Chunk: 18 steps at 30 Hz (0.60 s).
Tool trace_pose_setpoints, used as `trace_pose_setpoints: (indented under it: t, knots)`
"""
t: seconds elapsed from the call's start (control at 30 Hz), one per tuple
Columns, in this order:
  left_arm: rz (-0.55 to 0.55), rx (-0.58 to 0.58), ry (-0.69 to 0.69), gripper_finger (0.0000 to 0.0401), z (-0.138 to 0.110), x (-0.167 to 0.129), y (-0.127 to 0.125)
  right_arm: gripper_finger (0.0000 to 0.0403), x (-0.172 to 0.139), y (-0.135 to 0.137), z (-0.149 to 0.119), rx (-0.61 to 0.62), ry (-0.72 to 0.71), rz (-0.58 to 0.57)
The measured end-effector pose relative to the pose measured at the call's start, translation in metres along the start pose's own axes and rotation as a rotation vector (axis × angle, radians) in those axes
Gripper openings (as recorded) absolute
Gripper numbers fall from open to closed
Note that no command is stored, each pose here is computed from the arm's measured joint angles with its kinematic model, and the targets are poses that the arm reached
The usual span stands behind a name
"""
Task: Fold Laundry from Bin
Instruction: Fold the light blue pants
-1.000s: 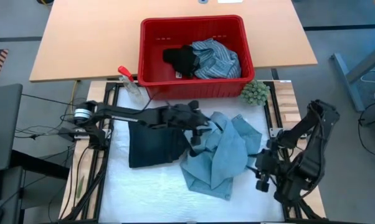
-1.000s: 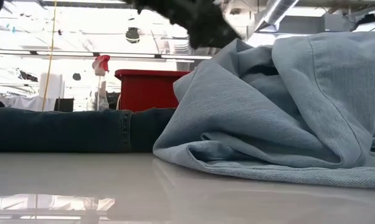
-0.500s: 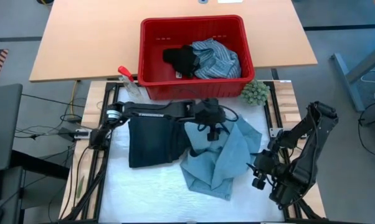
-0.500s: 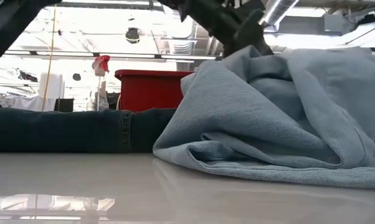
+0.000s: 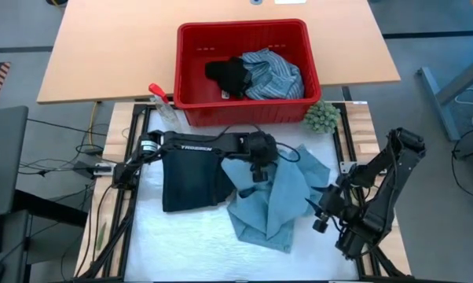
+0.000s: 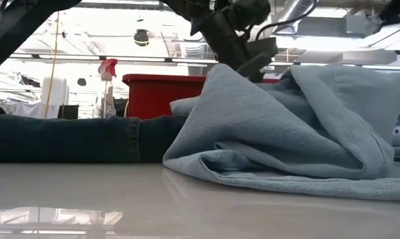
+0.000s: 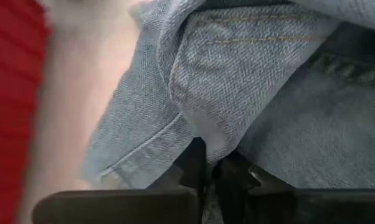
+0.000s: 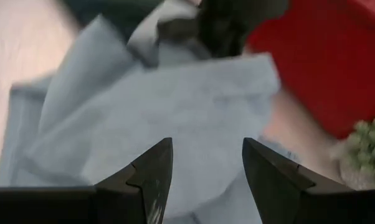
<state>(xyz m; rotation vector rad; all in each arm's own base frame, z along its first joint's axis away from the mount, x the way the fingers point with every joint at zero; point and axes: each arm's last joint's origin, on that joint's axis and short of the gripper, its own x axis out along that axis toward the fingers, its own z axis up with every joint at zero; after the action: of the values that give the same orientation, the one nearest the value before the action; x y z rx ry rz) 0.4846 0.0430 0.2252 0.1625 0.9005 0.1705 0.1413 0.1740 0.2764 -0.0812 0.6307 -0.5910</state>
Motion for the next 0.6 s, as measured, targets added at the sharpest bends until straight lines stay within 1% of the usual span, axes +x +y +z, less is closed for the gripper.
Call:
trace_pose_setpoints:
  t: [0.07, 0.13, 0.23, 0.3, 0.37, 0.43, 0.5, 0.53, 0.6]
  knots:
    - [0.081, 0.027, 0.003, 0.0004, 0.004, -0.013, -0.008, 0.0219, 0.009, -0.004, -0.008, 0.025, -0.065, -0.036]
    - [0.135, 0.063, -0.035, 0.0003, 0.012, -0.035, -0.017, 0.0219, 0.021, -0.012, -0.019, 0.069, -0.086, -0.082]
    - [0.172, 0.087, -0.125, 0.0002, 0.025, -0.083, -0.033, 0.0214, 0.036, -0.031, -0.035, 0.159, -0.134, -0.131]
    - [0.194, 0.099, -0.152, 0.0001, 0.022, -0.115, -0.047, 0.0208, 0.043, -0.043, -0.042, 0.205, -0.173, -0.141]
    - [0.245, 0.121, -0.147, 0.0001, 0.006, -0.139, -0.065, 0.0202, 0.046, -0.054, -0.047, 0.264, -0.214, -0.131]
    - [0.268, 0.15, -0.155, 0.0001, -0.018, -0.159, -0.083, 0.0198, 0.049, -0.063, -0.05, 0.318, -0.262, -0.11]
    - [0.233, 0.197, -0.195, 0.0001, -0.049, -0.175, -0.101, 0.0196, 0.054, -0.069, -0.053, 0.381, -0.314, -0.093]
    - [0.207, 0.193, -0.233, 0.0, -0.067, -0.181, -0.11, 0.0196, 0.058, -0.07, -0.055, 0.42, -0.343, -0.085]
    - [0.141, 0.147, -0.302, 0.0, -0.107, -0.178, -0.126, 0.0196, 0.067, -0.07, -0.058, 0.48, -0.375, -0.087]
